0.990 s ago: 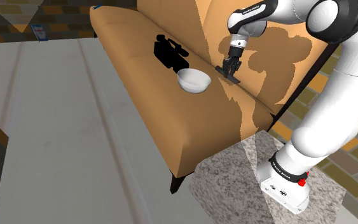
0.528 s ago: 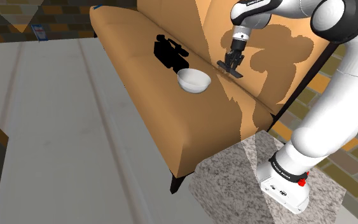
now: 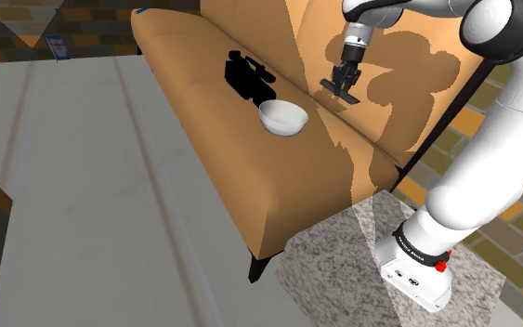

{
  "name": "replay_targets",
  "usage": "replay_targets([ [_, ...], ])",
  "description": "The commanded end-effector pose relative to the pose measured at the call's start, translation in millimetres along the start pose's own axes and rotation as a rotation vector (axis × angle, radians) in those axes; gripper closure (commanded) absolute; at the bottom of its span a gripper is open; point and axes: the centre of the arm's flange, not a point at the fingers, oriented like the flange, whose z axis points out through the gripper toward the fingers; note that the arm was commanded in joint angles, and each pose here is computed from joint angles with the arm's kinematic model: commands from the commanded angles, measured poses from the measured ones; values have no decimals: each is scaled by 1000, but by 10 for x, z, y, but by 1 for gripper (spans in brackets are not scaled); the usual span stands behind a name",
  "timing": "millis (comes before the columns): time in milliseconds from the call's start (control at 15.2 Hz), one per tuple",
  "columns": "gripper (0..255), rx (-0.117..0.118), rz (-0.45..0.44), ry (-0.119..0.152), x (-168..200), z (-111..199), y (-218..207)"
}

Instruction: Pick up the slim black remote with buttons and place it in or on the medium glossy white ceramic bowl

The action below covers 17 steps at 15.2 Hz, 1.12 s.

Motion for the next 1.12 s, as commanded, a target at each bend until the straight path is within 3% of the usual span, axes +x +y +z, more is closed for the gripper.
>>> replay_targets([
  [0,255,0,0,0,-19,-100,-27],
  [396,255,0,0,0,-88,-398,-86],
  [1056,255,0,0,0,-5,-93,-1368],
])
